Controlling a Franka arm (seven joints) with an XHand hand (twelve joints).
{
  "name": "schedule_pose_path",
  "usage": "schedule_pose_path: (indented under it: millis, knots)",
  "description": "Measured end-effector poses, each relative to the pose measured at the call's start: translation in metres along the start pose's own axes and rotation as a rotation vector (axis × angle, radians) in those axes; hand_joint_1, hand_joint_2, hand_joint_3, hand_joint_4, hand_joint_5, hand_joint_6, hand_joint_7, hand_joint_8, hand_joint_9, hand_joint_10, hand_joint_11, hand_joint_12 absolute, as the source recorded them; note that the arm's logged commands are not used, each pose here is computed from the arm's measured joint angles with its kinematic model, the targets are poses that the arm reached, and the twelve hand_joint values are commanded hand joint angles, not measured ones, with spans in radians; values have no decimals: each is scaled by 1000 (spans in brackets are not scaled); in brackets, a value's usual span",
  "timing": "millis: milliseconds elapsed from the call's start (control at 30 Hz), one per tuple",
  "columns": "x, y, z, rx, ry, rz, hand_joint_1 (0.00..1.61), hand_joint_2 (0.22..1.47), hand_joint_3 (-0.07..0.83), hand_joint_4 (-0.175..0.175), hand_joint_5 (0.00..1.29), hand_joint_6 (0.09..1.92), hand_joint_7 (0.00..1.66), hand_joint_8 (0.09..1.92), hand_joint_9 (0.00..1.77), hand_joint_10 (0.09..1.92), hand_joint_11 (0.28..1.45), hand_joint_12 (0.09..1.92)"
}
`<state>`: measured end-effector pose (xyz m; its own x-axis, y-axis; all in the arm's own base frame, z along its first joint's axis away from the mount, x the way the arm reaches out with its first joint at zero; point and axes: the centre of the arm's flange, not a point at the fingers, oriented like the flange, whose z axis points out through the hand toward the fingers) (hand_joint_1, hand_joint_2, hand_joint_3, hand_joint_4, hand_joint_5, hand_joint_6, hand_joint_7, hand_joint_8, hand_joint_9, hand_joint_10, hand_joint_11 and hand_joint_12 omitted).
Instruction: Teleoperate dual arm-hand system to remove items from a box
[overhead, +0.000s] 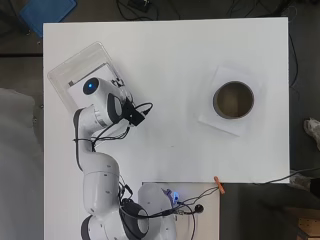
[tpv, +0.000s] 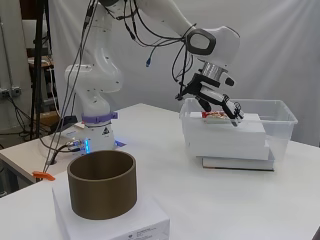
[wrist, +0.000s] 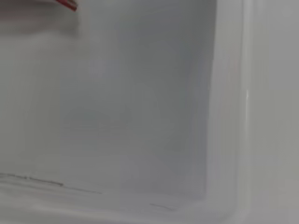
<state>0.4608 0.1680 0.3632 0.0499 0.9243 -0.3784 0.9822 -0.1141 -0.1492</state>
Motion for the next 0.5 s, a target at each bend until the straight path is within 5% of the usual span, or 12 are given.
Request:
schedule_pose_path:
  millis: [200, 267, 300, 333, 367, 433, 500]
  knots:
    - [27, -23, -5, -44, -36, -71, 217, 853, -4, -49, 28, 87, 127, 87, 306, 87, 444, 87]
    - [25, -23, -3, -45, -39, -72, 218, 868, 0, -45, 96, 87, 256, 87, 409, 87, 494, 87]
    - [26, -24, -3, -48, -36, -77, 288, 901, 3, -34, 208, 87, 377, 87, 525, 87, 569, 87]
    - [27, -25, -1, -50, -36, -87, 672, 1013, 5, -44, 428, 484, 499, 519, 677, 427, 691, 87]
    - [28, -28, 0, -51, -30, -101, 1021, 1104, 4, -93, 586, 895, 549, 955, 744, 870, 681, 544]
    - [29, -32, -3, -46, -3, -146, 1165, 1169, -6, -24, 835, 1070, 710, 1246, 889, 1365, 699, 1310]
    - [29, -33, -2, -21, 22, -183, 1171, 1185, -1, 16, 895, 1135, 765, 1285, 903, 1471, 653, 1498]
